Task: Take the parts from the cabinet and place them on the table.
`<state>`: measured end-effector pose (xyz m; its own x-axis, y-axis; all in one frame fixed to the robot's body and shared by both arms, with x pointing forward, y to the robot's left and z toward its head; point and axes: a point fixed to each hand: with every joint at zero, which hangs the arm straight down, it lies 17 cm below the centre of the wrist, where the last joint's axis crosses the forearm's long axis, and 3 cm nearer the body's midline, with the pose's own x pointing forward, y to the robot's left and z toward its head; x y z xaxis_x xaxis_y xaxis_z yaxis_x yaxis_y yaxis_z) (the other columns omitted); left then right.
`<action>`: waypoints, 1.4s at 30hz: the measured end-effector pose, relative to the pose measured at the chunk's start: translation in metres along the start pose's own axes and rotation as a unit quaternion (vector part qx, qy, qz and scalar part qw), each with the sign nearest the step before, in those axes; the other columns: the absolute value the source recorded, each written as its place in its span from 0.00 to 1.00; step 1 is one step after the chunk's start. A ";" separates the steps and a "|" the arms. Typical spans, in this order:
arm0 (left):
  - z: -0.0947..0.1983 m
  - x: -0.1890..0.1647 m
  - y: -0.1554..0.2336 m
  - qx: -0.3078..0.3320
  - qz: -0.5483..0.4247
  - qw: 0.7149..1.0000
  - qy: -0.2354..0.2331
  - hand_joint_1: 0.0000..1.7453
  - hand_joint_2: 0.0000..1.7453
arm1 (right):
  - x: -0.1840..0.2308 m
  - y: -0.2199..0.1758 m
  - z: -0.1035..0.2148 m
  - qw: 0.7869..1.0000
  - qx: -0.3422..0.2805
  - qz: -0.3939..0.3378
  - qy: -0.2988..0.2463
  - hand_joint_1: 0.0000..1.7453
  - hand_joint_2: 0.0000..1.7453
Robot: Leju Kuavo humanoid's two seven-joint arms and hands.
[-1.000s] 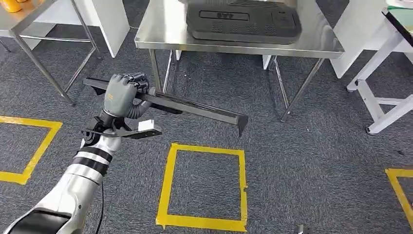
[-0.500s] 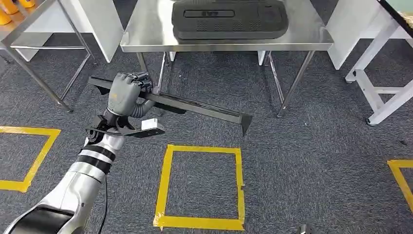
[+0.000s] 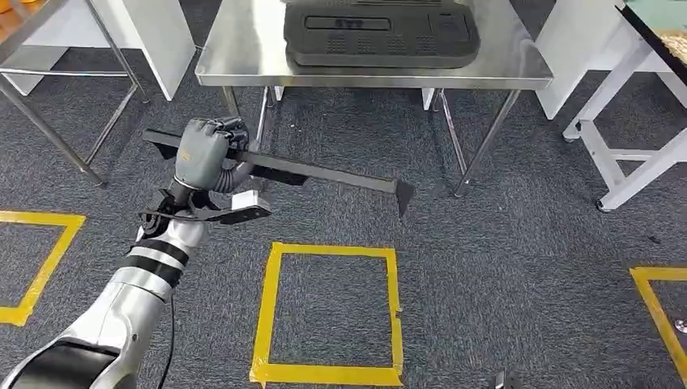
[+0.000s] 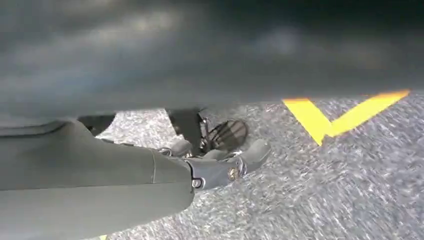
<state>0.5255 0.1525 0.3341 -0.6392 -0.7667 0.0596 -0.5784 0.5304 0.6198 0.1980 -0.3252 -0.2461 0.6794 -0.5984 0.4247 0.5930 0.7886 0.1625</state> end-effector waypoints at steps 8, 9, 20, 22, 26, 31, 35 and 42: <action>0.002 0.001 -0.004 -0.006 0.003 1.000 0.002 1.00 1.00 | 0.000 0.000 0.000 1.000 0.000 0.001 0.000 0.00 0.00; 0.001 0.000 -0.004 -0.005 0.002 1.000 0.002 1.00 1.00 | 0.000 0.001 0.000 1.000 0.001 0.001 0.000 0.00 0.00; 0.006 -0.002 -0.008 -0.013 0.003 1.000 0.006 1.00 1.00 | -0.002 0.000 0.000 1.000 0.001 0.001 0.001 0.00 0.00; 0.007 -0.003 -0.008 -0.014 0.003 1.000 0.007 1.00 1.00 | -0.003 0.000 0.001 1.000 0.001 0.001 0.002 0.00 0.00; 0.004 -0.005 -0.006 -0.011 0.003 1.000 0.008 1.00 1.00 | -0.002 0.003 0.000 1.000 0.003 0.000 0.002 0.00 0.00; 0.003 -0.005 -0.006 -0.010 0.002 1.000 0.008 1.00 1.00 | -0.001 0.005 0.000 1.000 0.005 0.000 0.001 0.00 0.00; 0.011 -0.004 -0.012 -0.019 0.005 1.000 0.011 1.00 1.00 | -0.006 0.001 0.001 1.000 0.002 0.001 0.004 0.00 0.00; 0.012 -0.003 -0.015 -0.023 0.008 1.000 0.014 1.00 1.00 | -0.008 -0.002 0.001 1.000 0.000 0.004 0.007 0.00 0.00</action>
<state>0.5296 0.1516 0.3152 -0.6339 -0.7680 0.0914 -0.5439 0.5267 0.6533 0.1910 -0.3216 -0.2485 0.6901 -0.5933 0.4143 0.5871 0.7938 0.1587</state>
